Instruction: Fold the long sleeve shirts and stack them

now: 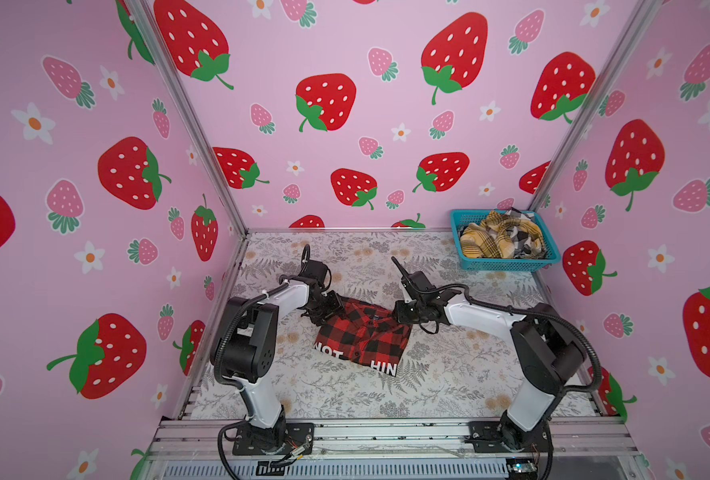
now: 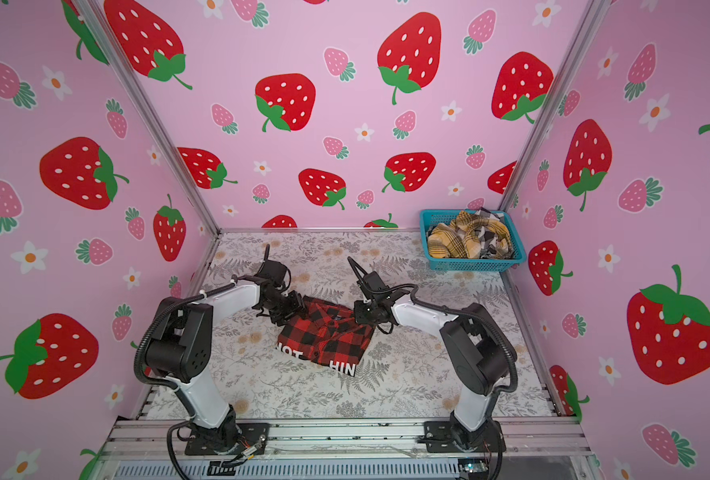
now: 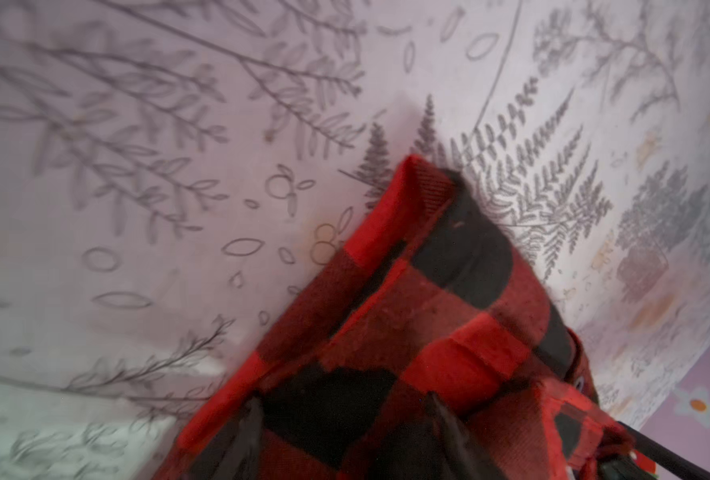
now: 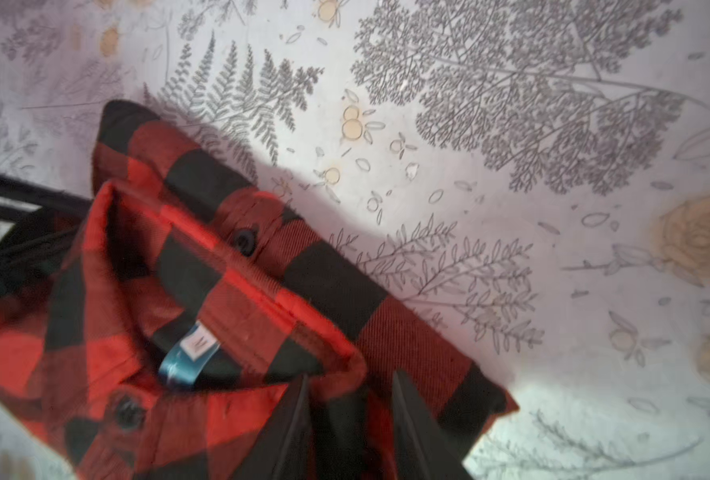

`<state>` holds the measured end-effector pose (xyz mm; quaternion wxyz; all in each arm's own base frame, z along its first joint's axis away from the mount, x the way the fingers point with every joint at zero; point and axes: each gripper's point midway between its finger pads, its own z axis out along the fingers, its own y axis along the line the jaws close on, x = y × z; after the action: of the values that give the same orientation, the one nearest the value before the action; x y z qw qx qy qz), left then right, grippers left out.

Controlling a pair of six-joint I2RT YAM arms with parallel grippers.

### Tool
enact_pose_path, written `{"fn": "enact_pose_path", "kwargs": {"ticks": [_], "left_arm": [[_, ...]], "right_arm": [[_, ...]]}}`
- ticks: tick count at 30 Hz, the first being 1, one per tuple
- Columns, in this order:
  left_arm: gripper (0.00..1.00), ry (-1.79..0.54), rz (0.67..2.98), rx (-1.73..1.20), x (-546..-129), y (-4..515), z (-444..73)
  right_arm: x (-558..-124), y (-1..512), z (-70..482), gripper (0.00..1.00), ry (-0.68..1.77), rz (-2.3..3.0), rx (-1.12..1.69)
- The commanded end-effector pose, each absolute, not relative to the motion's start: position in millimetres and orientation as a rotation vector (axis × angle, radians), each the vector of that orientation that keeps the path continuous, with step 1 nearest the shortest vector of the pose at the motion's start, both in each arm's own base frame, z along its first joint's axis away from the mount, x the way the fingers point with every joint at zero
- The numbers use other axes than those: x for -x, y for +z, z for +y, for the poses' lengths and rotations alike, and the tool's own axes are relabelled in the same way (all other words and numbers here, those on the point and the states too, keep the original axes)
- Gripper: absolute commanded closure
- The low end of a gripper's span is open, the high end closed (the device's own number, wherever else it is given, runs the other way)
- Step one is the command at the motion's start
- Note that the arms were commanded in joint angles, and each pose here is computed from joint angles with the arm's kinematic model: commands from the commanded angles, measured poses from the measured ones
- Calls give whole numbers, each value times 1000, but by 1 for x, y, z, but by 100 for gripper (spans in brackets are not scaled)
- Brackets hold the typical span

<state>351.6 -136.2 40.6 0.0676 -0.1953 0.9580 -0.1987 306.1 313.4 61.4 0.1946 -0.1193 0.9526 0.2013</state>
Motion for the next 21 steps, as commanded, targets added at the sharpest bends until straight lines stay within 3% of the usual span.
{"fn": "enact_pose_path", "kwargs": {"ticks": [1, 3, 5, 8, 11, 14, 18, 21], "left_arm": [[31, -554, 2844, 609, -348, 67, -129], [29, -560, 2833, 601, -343, 80, -128], [27, -556, 2816, 591, -337, 92, -125], [31, -545, 2786, 584, -330, 109, -120], [44, -603, 2760, 566, -324, 120, -125], [58, -706, 2740, 519, -323, 124, -144], [70, -816, 2799, 458, -323, 106, -173], [77, -803, 2836, 473, -326, 88, -177]], "right_arm": [[-319, 85, 310, 44, 517, 2625, 339], [-312, 94, 301, 32, 510, 2615, 319], [-303, 98, 291, 31, 522, 2614, 310], [-280, 97, 287, 40, 643, 2622, 306], [-267, 96, 285, 53, 739, 2625, 310], [-261, 91, 284, 55, 851, 2624, 286], [-252, 88, 291, 69, 976, 2616, 273], [-245, 82, 294, 73, 1033, 2629, 244]]}}
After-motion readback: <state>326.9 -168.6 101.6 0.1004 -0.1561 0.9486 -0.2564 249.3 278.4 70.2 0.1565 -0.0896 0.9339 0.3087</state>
